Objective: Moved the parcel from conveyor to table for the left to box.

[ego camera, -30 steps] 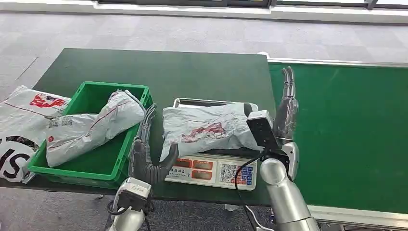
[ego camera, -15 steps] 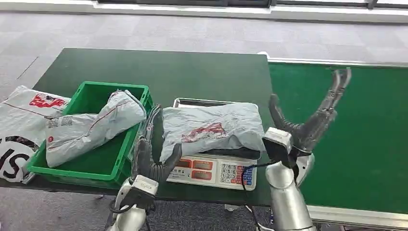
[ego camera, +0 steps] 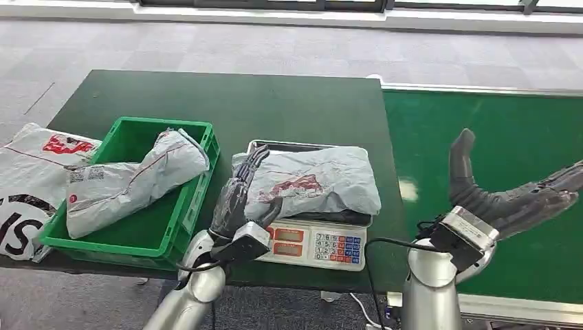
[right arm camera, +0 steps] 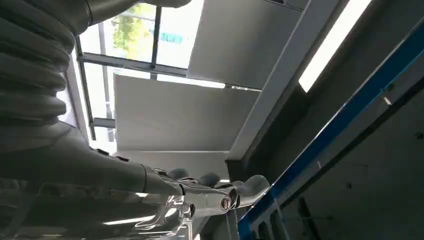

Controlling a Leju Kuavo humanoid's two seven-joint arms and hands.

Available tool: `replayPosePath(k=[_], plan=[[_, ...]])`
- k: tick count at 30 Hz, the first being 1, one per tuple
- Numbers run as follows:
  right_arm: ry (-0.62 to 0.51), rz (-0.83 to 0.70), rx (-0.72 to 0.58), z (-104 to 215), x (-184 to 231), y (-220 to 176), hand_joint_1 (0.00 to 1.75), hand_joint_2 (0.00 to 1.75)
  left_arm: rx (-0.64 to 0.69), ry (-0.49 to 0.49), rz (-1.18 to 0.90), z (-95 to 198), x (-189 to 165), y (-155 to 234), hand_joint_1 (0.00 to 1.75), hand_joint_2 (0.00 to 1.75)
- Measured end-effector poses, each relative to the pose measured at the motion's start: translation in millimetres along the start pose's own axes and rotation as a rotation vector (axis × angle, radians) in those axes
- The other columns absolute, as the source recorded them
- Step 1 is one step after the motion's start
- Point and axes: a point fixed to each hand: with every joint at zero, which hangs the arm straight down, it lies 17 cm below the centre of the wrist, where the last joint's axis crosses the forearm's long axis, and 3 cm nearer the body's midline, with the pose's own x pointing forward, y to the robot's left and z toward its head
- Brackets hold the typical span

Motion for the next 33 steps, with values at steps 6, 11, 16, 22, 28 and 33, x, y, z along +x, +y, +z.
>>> replayPosePath(k=[6,11,16,22,28,33], plan=[[0.003,-0.003,-0.002,0.1,-0.4,0.0,0.0,1.75,-0.059,0.017,-0.012,-8.7,-11.6,-11.1,0.0,1.75],[0.017,-0.016,0.004,2.4,-3.0,3.5,0.0,1.75,-0.177,-0.016,0.059,-26.5,-8.5,-33.8,0.0,1.75],[0.033,-0.023,0.014,6.1,-6.7,8.1,0.0,1.75,-0.287,-0.015,0.146,-41.2,-9.9,-61.8,0.0,1.75],[0.042,-0.022,0.026,9.6,-9.8,12.1,0.0,1.75,-0.364,0.028,0.195,-45.3,-17.4,-89.7,0.0,1.75],[0.047,-0.021,0.031,11.4,-11.6,13.5,0.0,1.75,-0.437,0.098,0.196,-36.8,-30.4,-115.5,0.0,1.75],[0.051,-0.021,0.036,13.0,-12.9,15.0,0.0,1.75,-0.505,0.178,0.248,-23.0,-39.9,-135.6,0.0,1.75]])
